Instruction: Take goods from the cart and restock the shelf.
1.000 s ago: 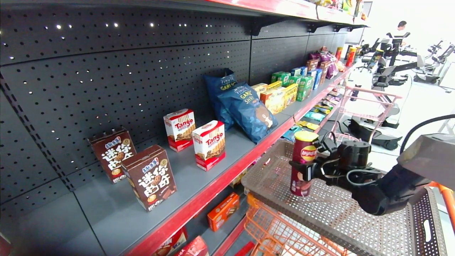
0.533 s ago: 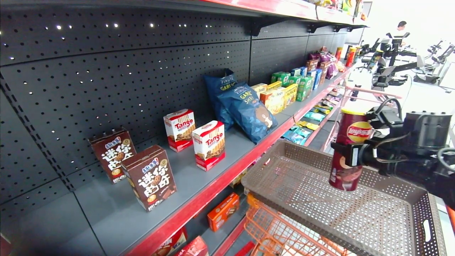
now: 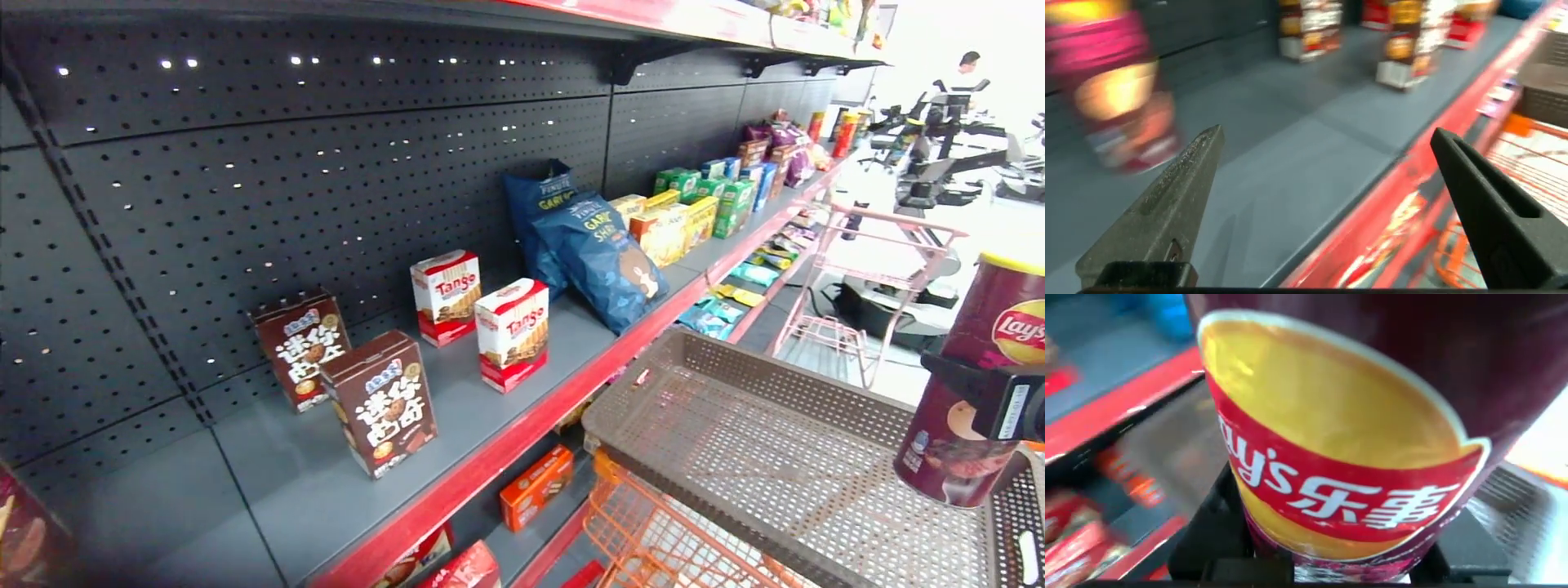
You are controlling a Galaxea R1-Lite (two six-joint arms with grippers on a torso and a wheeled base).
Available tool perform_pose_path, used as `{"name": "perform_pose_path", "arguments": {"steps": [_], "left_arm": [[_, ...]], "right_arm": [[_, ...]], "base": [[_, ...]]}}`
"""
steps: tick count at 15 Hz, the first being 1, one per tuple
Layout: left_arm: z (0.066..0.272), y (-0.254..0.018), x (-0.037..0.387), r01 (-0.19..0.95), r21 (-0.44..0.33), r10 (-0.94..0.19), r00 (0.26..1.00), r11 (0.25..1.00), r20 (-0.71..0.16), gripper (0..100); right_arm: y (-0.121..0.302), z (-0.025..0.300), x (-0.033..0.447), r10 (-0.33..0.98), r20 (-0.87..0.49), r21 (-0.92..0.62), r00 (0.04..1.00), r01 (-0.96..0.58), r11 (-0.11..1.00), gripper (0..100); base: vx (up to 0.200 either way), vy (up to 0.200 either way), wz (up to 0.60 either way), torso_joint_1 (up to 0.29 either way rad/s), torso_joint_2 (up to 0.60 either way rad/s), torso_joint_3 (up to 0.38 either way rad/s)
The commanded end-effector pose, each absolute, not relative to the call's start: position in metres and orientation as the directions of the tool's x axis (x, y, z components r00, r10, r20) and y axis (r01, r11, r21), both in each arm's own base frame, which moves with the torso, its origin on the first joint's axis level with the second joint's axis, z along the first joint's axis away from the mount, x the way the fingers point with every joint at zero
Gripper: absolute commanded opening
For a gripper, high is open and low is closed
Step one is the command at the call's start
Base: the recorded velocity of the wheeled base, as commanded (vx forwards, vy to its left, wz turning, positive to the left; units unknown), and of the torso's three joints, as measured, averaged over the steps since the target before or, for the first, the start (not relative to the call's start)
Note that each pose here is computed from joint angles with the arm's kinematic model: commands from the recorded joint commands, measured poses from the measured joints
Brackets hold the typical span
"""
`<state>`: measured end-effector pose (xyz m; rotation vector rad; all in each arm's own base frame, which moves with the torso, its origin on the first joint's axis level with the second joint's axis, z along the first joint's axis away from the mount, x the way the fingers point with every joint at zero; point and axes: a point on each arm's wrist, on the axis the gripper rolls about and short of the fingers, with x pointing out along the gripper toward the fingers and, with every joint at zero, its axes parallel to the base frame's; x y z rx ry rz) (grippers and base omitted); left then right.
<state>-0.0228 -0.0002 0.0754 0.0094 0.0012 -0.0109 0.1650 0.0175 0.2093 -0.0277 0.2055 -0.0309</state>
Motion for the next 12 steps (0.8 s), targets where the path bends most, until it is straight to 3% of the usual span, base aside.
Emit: {"name": "perform_pose_path", "arguments": {"steps": [1,12], "left_arm": [[0.0755,-0.0002,-0.0228,0.011,0.009,-0.011,1.0,1.0,0.0,100],[0.0755,-0.0002,-0.0228,0.011,0.009,-0.011,1.0,1.0,0.0,100]], "right_arm": [[0.0166,0.218,0.1593,-0.031,-0.161,-0.024,0.986,0.027,0.999,0],[0.0169,0.223,0.1609,-0.03,-0.145,-0.024,0.989,0.027,0.999,0]], "base": [[0.0,0.0,0.6,0.007,0.0,0.002],[0.0,0.0,0.6,0.002,0.0,0.0]]}}
